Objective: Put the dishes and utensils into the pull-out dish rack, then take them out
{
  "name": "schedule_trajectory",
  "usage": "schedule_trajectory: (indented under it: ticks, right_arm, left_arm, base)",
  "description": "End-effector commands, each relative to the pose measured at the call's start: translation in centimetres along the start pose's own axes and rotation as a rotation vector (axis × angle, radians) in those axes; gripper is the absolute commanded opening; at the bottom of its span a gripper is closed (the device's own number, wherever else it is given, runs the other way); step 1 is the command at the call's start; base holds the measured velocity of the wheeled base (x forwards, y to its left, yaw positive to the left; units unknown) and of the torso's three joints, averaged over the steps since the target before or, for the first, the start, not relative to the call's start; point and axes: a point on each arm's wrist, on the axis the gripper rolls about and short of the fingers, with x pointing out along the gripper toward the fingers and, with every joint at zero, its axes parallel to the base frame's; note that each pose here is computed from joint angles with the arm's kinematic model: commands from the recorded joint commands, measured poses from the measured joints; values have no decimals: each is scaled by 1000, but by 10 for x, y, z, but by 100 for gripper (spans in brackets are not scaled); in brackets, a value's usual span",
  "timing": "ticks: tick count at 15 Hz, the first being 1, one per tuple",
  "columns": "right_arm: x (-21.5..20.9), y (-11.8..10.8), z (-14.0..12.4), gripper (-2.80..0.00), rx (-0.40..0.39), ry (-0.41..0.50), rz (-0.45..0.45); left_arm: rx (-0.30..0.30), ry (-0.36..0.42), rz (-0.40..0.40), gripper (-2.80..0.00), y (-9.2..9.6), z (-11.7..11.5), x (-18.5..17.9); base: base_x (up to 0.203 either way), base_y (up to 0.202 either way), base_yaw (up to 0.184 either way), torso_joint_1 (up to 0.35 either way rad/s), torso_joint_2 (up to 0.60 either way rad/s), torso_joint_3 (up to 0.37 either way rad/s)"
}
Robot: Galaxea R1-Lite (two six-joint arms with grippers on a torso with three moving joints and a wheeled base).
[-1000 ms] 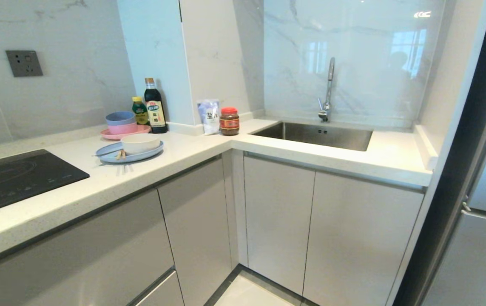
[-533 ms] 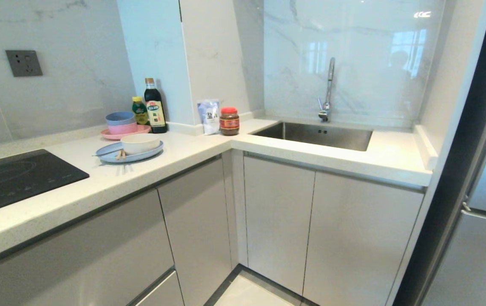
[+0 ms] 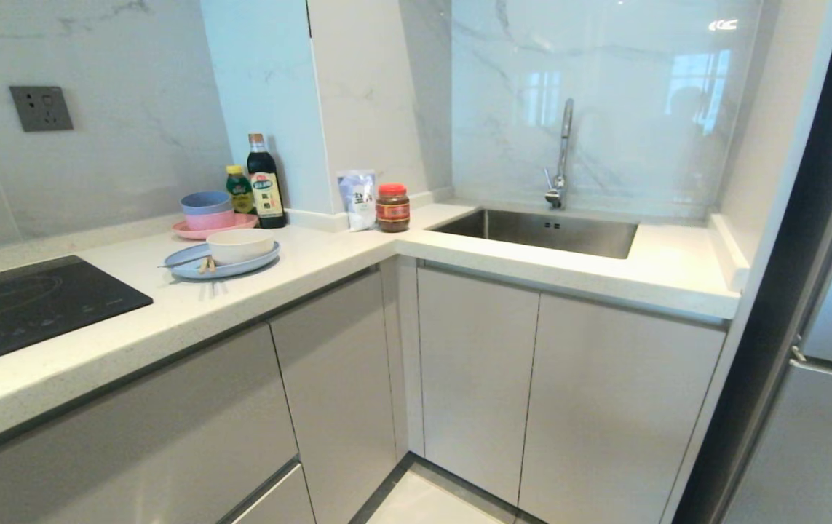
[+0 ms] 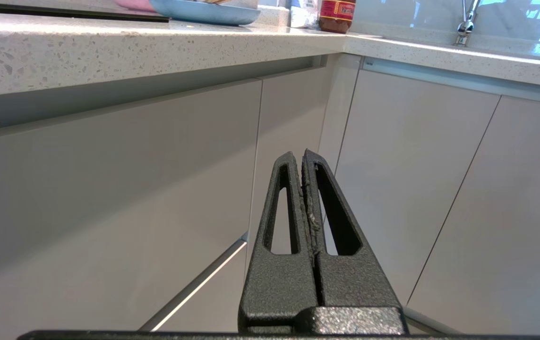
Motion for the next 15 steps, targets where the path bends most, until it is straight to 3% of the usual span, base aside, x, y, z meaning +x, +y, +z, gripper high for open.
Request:
schedule_trajectory:
  ticks: [1, 15]
  right_arm:
    - [0, 0, 0, -280, 0, -3, 1]
    - [0, 0, -1, -280, 0, -3, 0]
  left_arm:
    - [0, 26, 3, -280, 0, -7, 2]
    - [0, 26, 3, -280, 0, -7, 2]
  base:
    - [0, 0, 0, 0, 0, 0]
    - [0, 0, 0, 0, 0, 0]
